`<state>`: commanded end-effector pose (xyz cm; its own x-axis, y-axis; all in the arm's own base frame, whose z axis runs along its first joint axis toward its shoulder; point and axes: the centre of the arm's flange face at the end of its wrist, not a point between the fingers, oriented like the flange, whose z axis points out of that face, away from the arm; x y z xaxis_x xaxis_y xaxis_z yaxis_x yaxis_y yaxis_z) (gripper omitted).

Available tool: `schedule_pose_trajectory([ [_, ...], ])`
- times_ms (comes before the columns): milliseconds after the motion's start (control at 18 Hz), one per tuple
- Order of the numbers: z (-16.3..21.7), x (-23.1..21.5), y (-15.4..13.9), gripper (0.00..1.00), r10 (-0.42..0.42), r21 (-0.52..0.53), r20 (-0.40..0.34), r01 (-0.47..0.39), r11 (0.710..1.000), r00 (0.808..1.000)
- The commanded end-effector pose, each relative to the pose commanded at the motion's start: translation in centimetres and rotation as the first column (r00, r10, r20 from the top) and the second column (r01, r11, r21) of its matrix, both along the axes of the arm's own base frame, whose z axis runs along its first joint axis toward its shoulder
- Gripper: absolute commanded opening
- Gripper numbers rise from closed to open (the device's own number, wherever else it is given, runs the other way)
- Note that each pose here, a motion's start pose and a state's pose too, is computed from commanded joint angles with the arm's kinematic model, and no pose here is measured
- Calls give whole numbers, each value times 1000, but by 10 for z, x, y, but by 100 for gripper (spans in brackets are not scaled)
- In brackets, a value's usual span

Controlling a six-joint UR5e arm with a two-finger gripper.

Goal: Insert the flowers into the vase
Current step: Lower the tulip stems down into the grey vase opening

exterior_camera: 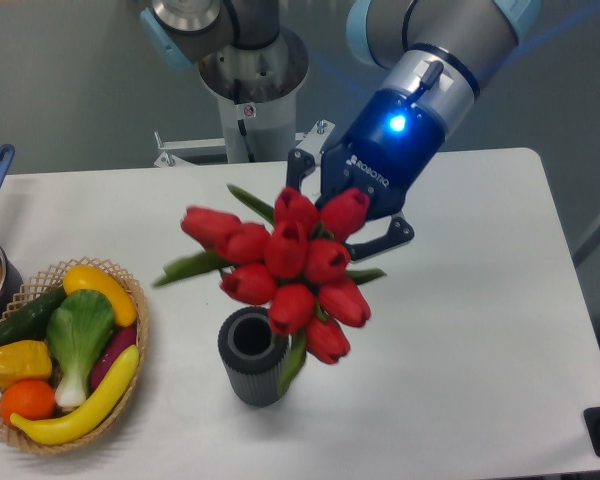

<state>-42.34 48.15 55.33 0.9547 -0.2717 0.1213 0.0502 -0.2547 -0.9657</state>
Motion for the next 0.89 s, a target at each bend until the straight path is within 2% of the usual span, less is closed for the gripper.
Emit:
schedule_pose_trajectory([
  [444, -30, -10, 14, 0, -21, -5, 20, 22, 1000, 1000],
  [556, -41, -6, 25, 0, -76, 35, 15, 75, 997, 997],
  [667, -55, -4, 27, 0, -116, 76, 40, 112, 991, 993],
  [889, -94, 3, 24, 0, -167, 137, 33, 161, 977, 985],
])
